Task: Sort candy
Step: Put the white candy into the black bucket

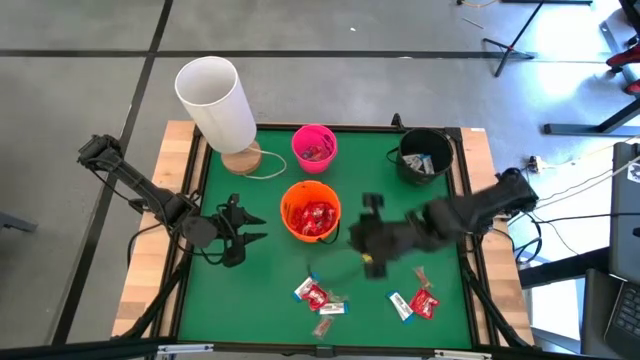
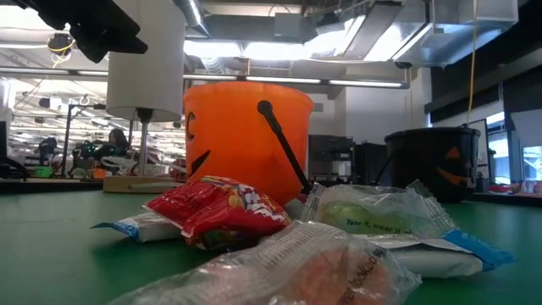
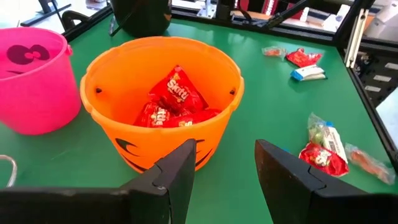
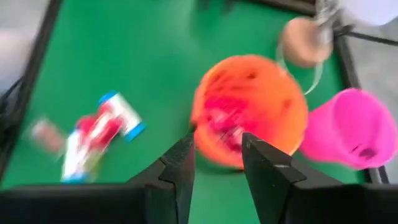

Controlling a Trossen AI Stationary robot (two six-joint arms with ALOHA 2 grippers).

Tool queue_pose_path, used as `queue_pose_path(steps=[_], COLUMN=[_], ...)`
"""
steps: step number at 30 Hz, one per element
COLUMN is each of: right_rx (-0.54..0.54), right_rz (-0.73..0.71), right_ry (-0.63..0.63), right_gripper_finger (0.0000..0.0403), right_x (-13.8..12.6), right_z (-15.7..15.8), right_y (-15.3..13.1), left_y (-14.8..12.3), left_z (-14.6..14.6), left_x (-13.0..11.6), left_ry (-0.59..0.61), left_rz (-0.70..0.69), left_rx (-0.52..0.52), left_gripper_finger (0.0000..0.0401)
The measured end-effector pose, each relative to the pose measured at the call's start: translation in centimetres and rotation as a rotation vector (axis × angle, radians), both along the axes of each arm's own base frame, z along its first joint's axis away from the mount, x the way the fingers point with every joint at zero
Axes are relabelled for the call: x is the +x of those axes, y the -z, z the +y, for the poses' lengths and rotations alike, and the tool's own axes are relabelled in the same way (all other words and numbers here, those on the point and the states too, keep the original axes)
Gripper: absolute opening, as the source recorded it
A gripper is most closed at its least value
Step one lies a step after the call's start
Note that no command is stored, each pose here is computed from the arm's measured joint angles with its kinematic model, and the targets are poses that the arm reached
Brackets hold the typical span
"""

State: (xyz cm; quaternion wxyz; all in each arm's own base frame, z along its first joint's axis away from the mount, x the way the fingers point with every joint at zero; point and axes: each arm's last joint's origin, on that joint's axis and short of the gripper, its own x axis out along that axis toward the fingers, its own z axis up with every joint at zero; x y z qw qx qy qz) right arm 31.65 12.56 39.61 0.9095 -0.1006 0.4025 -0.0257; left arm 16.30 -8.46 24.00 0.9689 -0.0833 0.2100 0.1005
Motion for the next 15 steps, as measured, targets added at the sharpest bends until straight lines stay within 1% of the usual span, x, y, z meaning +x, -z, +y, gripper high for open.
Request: queue_pose_path(steps=[2, 4, 10, 12, 15], right_rx=[0.009, 0.02, 0.117, 0.107, 0.09], right_rz=[0.053, 0.143, 0.38, 0.446, 0.496], right_ry=[-0.01, 0.01, 0.166, 0.215, 0.271], right_gripper_finger=[0.0123, 0.0118, 0.0116, 0.0117, 0.0117], right_x=[-1.4, -3.0, -7.0, -8.2, -9.8], right_z=[1.9, 3.4, 7.0, 7.7, 8.8], right_y=[0.5, 1.4, 5.3, 6.7, 8.8], left_y=[0.0, -0.1, -0.2, -0.2, -0.2], left_z=[0.0, 0.0, -0.1, -0.1, -0.1], left_x=[0.0, 0.1, 0.1, 0.1, 0.1], left_ry=[-0.005, -0.006, 0.0, 0.001, 0.001], left_rz=[-0.004, -0.012, -0.019, -0.018, -0.018], left_rx=[0.001, -0.004, -0.017, -0.018, -0.019], left_gripper_finger=[0.016, 0.016, 0.016, 0.016, 0.016])
